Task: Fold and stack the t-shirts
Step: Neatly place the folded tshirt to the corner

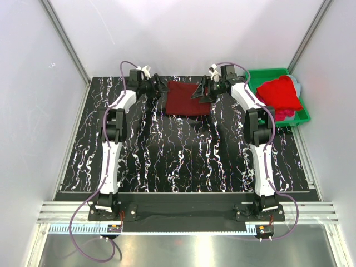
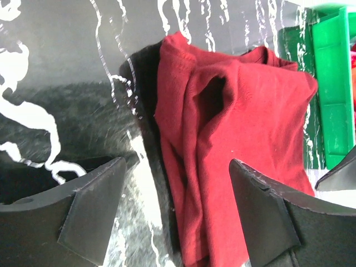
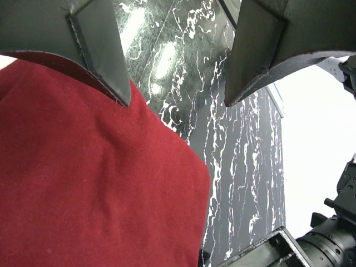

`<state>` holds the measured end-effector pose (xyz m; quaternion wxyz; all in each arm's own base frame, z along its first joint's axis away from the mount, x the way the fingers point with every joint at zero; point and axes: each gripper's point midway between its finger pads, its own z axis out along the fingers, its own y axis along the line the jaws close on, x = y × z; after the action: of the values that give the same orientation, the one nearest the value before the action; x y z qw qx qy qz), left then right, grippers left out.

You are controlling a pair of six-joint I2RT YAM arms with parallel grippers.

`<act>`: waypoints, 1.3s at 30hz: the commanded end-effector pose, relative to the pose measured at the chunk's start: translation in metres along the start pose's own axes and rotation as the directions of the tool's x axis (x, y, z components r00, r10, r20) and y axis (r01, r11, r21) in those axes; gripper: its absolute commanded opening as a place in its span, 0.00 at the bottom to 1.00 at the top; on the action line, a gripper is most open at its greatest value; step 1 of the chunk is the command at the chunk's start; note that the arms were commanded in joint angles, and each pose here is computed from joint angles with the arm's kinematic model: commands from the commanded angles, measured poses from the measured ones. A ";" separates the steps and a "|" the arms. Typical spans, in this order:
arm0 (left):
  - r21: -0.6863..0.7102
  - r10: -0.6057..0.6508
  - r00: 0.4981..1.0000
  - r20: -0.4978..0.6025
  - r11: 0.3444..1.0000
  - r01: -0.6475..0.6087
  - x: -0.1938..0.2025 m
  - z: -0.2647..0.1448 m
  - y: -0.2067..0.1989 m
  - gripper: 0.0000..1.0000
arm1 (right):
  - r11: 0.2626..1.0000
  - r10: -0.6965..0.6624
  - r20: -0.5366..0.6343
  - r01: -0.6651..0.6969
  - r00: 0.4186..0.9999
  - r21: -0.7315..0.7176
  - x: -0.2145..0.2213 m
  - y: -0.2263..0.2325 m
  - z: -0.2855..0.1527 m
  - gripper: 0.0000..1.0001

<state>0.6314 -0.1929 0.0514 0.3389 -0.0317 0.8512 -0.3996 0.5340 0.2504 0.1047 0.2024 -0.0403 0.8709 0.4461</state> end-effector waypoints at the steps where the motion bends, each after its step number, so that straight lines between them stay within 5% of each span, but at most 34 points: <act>1: 0.039 0.004 1.000 0.010 0.999 -0.005 -0.001 0.012 -0.013 0.81 | 0.998 -0.056 0.039 0.055 0.998 0.013 -0.012 0.019 -0.020 0.75; 14: 0.118 0.007 0.999 -0.048 0.993 -0.001 0.028 0.033 -0.047 0.73 | 0.998 -0.055 0.045 0.054 0.997 0.020 -0.014 0.015 -0.020 0.76; 21: 0.102 0.020 0.999 -0.031 0.995 -0.016 0.024 0.029 -0.046 0.48 | 0.998 -0.059 0.050 0.058 0.997 0.020 -0.016 0.014 -0.019 0.76; 28: 0.048 0.048 0.999 -0.003 0.998 -0.048 0.008 0.006 -0.036 0.01 | 0.996 -0.083 0.085 0.079 0.993 0.043 -0.028 0.014 -0.028 0.75; 39: -0.091 0.156 0.988 -0.005 0.984 -0.156 -0.044 -0.093 -0.008 0.00 | 0.993 -0.080 0.185 0.061 0.980 0.106 -0.062 -0.013 -0.081 0.75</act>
<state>0.6039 -0.1621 0.0547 0.3076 -0.0187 0.8770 -0.3687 0.5576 0.1931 0.1015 0.2359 -0.0040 0.8826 0.4067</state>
